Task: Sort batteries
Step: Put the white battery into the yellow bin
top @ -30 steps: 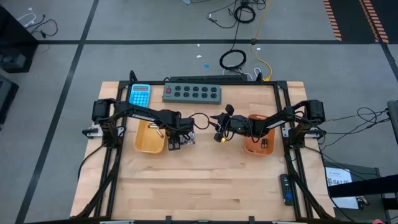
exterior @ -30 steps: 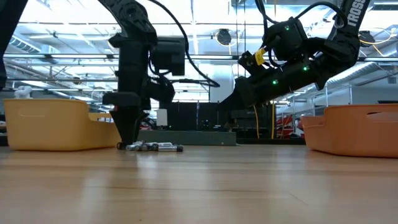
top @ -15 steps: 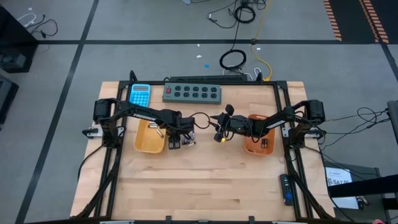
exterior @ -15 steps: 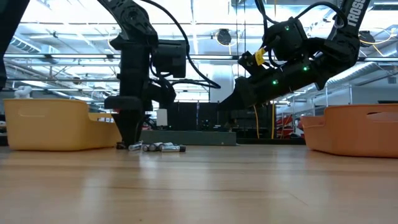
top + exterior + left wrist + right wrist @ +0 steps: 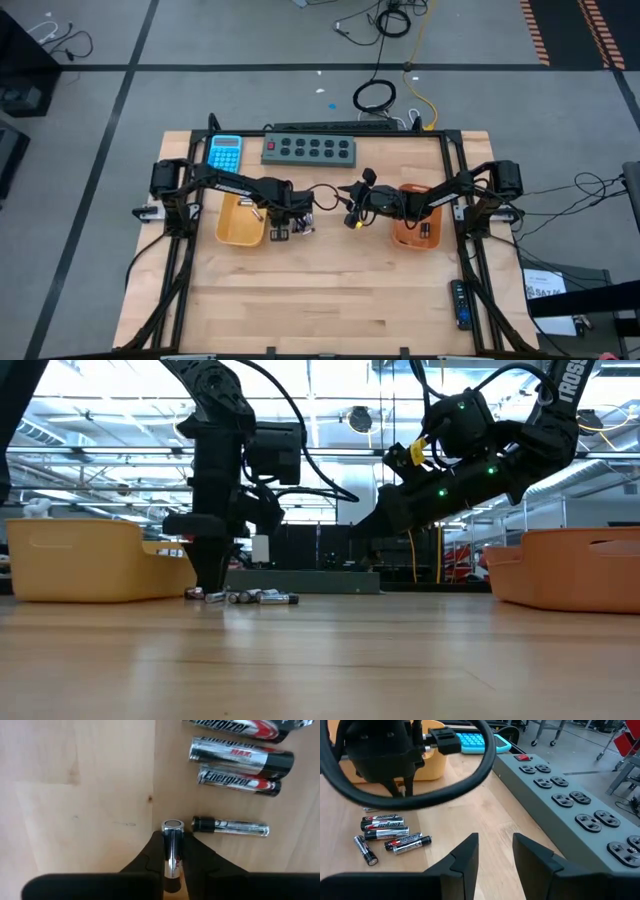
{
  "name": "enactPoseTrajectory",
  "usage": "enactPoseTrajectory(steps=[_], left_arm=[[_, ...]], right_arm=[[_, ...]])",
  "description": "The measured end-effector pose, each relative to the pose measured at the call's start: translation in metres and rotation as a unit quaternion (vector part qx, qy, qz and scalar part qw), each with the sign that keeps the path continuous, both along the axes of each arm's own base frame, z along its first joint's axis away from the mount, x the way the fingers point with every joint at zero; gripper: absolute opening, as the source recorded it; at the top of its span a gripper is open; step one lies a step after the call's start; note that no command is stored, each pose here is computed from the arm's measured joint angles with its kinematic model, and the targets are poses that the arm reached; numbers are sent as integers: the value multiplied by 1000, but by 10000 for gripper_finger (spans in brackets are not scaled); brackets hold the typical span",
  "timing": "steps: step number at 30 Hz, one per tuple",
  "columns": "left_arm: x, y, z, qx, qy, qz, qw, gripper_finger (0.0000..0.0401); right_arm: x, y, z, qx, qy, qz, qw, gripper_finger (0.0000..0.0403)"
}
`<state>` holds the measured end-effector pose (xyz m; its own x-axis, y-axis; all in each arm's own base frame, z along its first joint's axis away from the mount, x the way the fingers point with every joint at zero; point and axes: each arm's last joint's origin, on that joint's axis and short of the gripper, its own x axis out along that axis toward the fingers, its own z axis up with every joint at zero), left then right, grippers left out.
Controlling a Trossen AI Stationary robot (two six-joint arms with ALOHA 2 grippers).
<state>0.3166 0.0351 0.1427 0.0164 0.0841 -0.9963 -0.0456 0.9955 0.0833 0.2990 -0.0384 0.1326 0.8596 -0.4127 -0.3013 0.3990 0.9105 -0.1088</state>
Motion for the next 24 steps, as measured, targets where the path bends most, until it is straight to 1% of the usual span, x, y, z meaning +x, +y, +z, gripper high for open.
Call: enactPoseTrajectory(steps=[2, 5, 8, 10, 12, 14, 18, 21, 24], left_arm=[[-2, -2, 10, 10, 0, 3, 1000, 42], [-2, -4, 34, 12, -32, 15, 999, 42], [-10, -7, 59, 10, -60, 39, 997, 42], [-20, -10, 75, 7, -74, 58, 995, 42], [-36, -13, 84, 4, -56, 84, 995, 42], [-50, -16, 84, 2, -34, 112, 993, 45], [-74, -23, 77, 1, -30, 161, 987, 72], [-84, -24, 69, 25, -16, 180, 983, 106], [-85, -24, 73, 34, -33, 184, 982, 147]], right_arm=[[0, 0, 0, 0, 0, 0, 1000, 111], [0, 0, 0, 1, 0, -1, 1000, 111], [0, 0, -1, 4, 2, -5, 1000, 111], [0, 0, -1, 6, 1, -6, 1000, 111], [0, 0, -1, 8, 0, -7, 1000, 111], [0, 0, -1, 9, -1, -7, 1000, 111], [0, 0, -1, 10, -2, -8, 1000, 111], [0, 0, 0, 10, -6, -8, 1000, 111], [0, 0, 0, 10, -6, -8, 1000, 111]])
